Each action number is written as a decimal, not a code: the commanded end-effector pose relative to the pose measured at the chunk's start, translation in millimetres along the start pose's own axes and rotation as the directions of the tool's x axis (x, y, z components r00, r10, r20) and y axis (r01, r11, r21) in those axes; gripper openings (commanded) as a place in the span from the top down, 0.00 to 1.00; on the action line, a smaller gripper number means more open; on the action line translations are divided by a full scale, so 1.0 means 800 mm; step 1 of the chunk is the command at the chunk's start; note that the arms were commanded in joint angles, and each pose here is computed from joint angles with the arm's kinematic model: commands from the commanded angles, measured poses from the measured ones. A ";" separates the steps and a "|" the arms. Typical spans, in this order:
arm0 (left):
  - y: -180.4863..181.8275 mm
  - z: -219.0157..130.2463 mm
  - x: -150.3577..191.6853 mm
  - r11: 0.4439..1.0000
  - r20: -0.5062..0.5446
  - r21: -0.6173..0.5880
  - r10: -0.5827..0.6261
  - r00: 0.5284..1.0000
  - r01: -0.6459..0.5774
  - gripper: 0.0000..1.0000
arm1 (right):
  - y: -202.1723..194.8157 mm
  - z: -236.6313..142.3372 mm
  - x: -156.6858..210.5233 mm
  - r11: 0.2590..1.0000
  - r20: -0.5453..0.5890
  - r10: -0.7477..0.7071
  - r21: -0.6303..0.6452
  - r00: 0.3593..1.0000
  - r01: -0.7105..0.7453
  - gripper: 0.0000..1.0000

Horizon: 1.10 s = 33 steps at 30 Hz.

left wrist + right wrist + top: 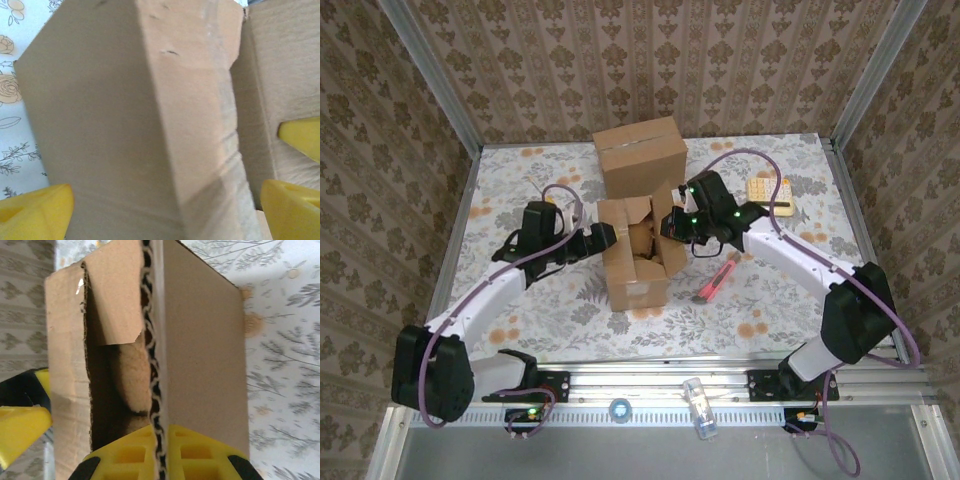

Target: Unpack the express box

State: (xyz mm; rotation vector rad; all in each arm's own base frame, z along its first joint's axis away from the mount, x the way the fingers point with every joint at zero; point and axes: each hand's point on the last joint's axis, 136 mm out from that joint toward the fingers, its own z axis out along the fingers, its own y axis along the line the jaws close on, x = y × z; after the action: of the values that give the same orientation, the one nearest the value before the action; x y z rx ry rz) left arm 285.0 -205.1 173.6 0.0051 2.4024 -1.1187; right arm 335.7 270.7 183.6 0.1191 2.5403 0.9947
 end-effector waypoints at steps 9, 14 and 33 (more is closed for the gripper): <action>-0.030 -0.074 -0.025 0.824 -0.090 -0.449 0.343 0.935 -0.346 0.11 | 0.029 -0.002 -0.005 0.968 0.064 0.152 -0.212 0.986 -0.136 1.00; -0.033 -0.065 -0.019 0.675 -0.178 -0.603 0.405 0.897 -0.424 0.14 | 0.029 -0.004 -0.004 0.965 0.072 0.159 -0.221 0.985 -0.140 1.00; -0.016 -0.037 -0.004 0.105 -0.432 -0.854 0.400 0.808 -0.509 0.10 | 0.019 -0.007 0.004 0.970 0.081 0.139 -0.212 0.987 -0.119 1.00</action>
State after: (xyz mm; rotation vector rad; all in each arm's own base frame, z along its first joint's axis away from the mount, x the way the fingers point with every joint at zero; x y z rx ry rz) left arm 276.3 -214.9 180.2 0.4207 2.5218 0.5924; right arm 330.5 279.6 182.4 0.2948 2.4023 1.2478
